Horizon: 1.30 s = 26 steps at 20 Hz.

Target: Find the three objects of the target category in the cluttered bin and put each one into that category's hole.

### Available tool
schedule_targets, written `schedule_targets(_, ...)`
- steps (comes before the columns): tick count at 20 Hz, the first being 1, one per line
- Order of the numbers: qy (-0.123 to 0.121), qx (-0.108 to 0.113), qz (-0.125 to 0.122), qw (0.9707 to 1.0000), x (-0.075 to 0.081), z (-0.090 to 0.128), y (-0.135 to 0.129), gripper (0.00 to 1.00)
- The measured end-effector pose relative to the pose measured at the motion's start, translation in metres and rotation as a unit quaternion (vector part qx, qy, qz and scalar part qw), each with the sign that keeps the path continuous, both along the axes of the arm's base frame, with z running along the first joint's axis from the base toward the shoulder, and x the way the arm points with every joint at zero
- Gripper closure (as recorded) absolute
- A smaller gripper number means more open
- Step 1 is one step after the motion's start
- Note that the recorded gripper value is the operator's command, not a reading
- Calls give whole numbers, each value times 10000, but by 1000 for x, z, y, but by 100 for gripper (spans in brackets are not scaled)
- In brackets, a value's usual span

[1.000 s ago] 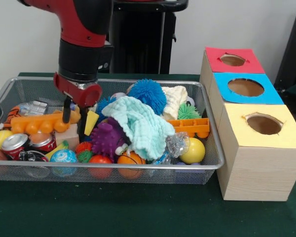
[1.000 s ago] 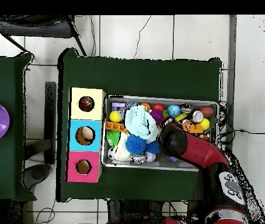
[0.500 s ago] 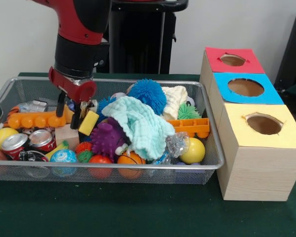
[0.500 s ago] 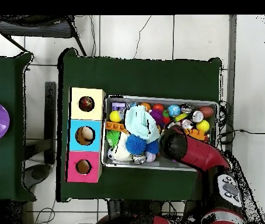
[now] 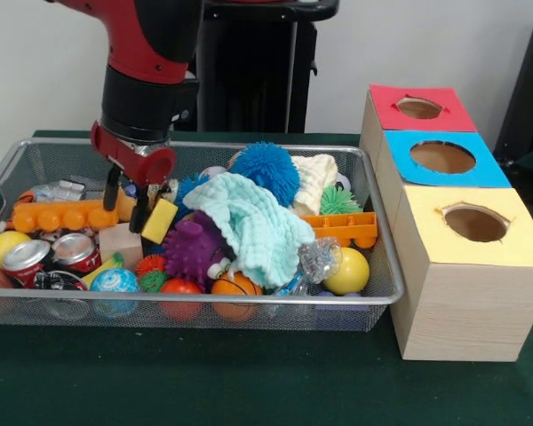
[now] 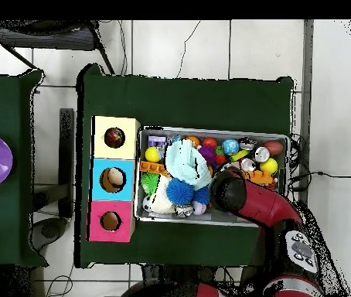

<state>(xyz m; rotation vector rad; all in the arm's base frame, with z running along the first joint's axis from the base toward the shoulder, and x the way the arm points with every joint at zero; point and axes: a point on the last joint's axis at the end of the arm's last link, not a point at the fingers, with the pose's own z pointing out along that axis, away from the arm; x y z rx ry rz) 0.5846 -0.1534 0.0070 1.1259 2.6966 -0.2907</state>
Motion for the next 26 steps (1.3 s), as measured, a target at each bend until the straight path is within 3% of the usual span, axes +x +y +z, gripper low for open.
schedule_targets(7, 46, -52, 64, 10000, 1, 2, 10, 0)
schedule_targets(13, 347, -12, 108, 9993, -2, 12, 30, 0)
schedule_targets(18, 243, 5, 55, 9997, 6, 24, 29, 0)
schedule_targets(26, -48, 147, -279, 9995, 20, 40, 1, 0)
